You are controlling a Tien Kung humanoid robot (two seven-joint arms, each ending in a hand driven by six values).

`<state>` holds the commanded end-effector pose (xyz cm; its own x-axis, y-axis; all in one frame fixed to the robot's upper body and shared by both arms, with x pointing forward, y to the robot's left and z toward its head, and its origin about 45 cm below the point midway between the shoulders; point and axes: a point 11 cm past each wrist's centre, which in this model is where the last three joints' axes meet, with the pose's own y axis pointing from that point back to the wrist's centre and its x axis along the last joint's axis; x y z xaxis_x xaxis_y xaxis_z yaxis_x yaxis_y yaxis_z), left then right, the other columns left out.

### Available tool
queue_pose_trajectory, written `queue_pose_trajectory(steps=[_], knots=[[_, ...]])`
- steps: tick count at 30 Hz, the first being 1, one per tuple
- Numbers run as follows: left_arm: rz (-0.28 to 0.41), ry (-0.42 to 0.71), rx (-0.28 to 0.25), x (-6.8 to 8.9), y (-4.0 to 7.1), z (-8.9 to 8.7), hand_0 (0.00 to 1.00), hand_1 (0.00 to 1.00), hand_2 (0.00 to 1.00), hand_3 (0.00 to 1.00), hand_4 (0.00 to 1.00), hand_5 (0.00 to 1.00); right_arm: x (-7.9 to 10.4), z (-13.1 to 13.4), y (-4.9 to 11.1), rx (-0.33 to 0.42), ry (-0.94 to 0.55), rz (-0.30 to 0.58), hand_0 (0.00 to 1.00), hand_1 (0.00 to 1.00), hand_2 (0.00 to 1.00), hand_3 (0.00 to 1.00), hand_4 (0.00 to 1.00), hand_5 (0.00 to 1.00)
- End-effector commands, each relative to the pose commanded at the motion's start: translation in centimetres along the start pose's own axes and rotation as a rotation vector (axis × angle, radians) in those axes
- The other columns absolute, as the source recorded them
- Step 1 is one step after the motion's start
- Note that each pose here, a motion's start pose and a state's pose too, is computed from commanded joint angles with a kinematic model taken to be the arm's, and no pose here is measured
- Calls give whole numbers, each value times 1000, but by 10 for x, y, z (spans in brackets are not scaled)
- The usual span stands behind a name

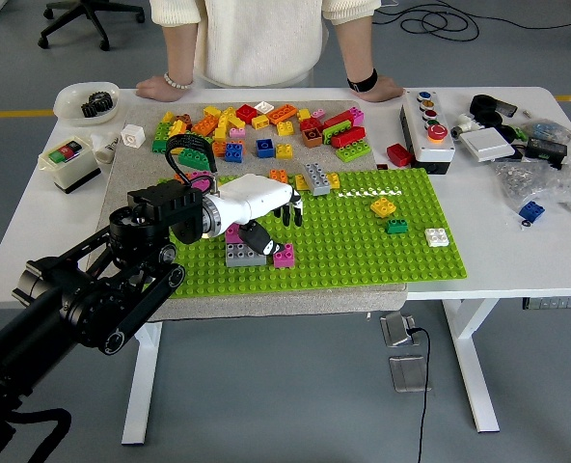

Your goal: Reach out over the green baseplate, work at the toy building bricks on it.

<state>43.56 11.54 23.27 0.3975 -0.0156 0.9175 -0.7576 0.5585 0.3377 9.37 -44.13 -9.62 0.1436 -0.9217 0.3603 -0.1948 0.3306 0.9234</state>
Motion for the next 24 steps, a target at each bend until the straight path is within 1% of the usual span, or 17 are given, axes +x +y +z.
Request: queue_pose_trajectory(steps=[4,5,10,11,16,17,24], knots=[[-6,3,-8,-2,0,1,686,555,530,551,504,2,0,0,0,0,2,0,747,637,677,630,861,562],[-10,3,-11,-3,0,2,710,603,564,590,619,60,0,0,0,0,2,1,747,637,677,631,861,562],[-39,3,-24,-10,0,5,710,603,564,590,619,60,1,1,0,-1,5,1,747,637,677,631,861,562],[-50,4,-26,-13,0,5,764,687,620,672,802,177,0,1,0,-1,6,1,747,637,677,632,861,562],[-59,7,-28,-15,-1,7,764,687,620,672,802,177,0,1,0,-1,9,1,747,637,677,632,861,562],[-58,8,-27,-15,-2,6,806,710,674,749,910,227,1,1,0,-1,10,1,747,637,677,632,862,562],[-60,16,-13,-20,-4,3,812,711,674,758,909,218,1,1,0,0,12,1,748,637,677,633,863,563]])
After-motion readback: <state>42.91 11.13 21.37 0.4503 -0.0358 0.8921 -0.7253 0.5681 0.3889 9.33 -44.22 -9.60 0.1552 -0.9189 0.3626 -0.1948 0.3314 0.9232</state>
